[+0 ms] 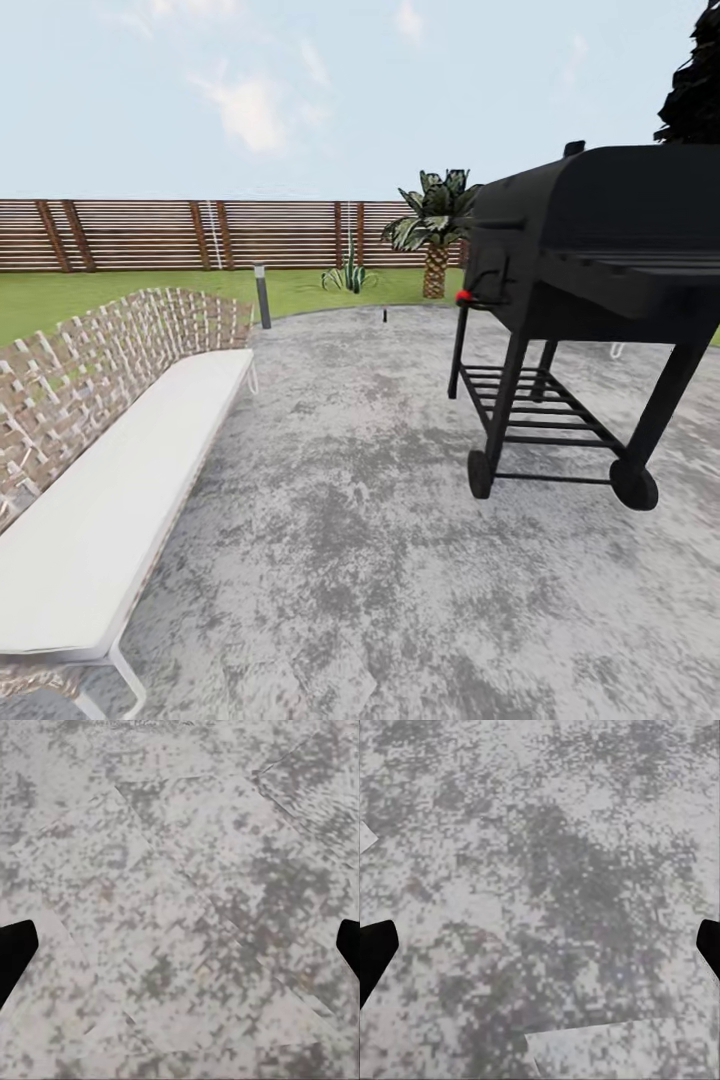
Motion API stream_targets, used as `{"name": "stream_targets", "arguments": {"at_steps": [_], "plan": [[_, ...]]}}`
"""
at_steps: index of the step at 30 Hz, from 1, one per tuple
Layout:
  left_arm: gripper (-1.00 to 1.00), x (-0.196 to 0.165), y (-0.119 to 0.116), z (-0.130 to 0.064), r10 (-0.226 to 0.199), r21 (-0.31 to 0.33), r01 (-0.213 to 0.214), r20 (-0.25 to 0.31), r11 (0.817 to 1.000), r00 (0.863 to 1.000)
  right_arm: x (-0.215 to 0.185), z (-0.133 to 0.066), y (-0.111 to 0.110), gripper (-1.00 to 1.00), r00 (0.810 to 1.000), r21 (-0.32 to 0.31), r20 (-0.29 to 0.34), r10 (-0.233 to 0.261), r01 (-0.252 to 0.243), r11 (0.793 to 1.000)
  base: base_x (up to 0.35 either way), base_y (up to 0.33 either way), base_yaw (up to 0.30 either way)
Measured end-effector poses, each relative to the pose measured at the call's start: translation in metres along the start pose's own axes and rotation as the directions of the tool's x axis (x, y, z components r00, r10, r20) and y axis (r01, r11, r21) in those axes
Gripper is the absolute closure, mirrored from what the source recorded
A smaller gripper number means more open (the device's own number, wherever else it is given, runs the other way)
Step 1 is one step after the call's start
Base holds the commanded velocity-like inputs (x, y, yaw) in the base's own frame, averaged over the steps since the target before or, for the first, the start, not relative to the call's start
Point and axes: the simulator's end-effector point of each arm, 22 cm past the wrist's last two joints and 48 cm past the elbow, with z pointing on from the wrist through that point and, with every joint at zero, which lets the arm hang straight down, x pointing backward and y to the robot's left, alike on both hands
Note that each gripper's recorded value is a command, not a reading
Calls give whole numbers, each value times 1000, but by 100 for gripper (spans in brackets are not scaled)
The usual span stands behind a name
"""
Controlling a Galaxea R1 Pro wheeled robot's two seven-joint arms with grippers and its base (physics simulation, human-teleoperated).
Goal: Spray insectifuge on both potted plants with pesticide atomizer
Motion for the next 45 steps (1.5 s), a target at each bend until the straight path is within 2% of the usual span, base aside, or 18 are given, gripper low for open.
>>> {"name": "stream_targets", "arguments": {"at_steps": [10, 45], "plan": [[-100, 1, 0, 0, 2, 2, -2, -2, 1000, 1000, 0, 0, -2, -100, 1000, 4, 1, 0, 0, 1000, 338, 80, 90], [-100, 2, 1, 0, 2, 1, -2, -4, 1000, 1000, 4, -1, -3, -100, 1000, 2, -7, -7, 7, 1000, 338, 30, 1]]}}
